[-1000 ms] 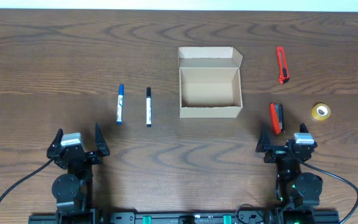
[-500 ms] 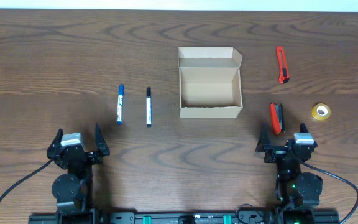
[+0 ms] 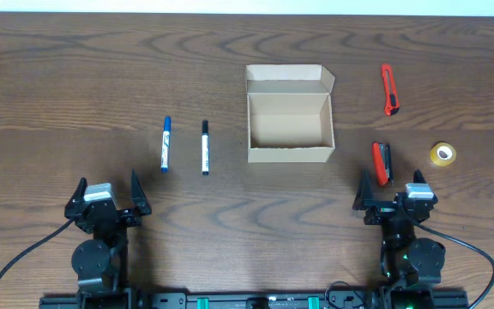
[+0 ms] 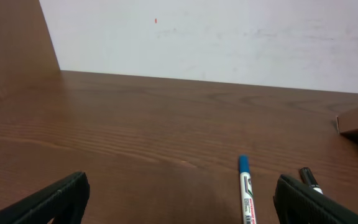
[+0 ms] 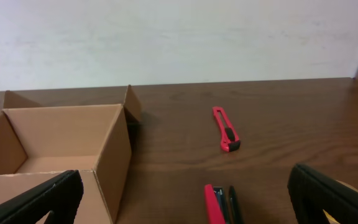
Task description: Pack container
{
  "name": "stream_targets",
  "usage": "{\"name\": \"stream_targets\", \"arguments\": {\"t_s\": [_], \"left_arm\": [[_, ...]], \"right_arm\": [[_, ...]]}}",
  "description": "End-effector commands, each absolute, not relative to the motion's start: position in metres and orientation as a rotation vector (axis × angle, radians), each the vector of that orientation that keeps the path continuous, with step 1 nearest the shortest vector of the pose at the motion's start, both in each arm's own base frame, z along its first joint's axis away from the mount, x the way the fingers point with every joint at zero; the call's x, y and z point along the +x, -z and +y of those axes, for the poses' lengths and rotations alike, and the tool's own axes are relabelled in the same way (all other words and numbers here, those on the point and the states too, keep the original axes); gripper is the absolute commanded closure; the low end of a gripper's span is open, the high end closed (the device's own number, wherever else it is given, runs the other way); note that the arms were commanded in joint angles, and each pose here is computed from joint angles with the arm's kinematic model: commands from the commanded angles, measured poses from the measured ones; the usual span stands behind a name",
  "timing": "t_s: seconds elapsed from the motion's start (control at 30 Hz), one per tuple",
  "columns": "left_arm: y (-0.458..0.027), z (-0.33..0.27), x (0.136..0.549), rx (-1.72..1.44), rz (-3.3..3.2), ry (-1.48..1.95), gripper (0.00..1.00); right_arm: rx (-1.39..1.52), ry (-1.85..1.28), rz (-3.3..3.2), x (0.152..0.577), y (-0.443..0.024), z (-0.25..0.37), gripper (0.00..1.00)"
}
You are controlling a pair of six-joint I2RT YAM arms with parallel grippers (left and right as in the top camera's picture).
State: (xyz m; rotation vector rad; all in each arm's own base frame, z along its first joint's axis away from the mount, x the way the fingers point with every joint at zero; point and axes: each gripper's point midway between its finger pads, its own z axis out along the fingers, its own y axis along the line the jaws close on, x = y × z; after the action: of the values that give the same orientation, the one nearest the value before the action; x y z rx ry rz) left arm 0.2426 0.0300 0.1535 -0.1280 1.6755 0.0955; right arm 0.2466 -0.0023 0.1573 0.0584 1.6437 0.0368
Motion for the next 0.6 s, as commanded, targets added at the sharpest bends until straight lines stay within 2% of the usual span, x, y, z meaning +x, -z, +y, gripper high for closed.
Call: {"name": "stream_targets", "arguments": {"t_s": [0.0, 0.23, 0.57], "left_arm": [[-0.1354, 0.0322, 0.2415, -0.147, 1.726, -0.096, 0.05], [-0.1354, 0.0322, 0.2415, -0.147, 1.726, -0.096, 0.05], [-0.1354, 0.0322, 0.2415, -0.147, 1.726, -0.096, 0.05]], "right_arm": [[0.058, -0.049, 1.644, 0.2464, -0.1568, -0.0010, 0.01], [0.159, -0.144, 1.630, 0.2466, -0.1591, -0.0012, 0.01], [0.185, -0.114, 1.646, 0.2467, -0.1545, -0.0069, 0.01]]}}
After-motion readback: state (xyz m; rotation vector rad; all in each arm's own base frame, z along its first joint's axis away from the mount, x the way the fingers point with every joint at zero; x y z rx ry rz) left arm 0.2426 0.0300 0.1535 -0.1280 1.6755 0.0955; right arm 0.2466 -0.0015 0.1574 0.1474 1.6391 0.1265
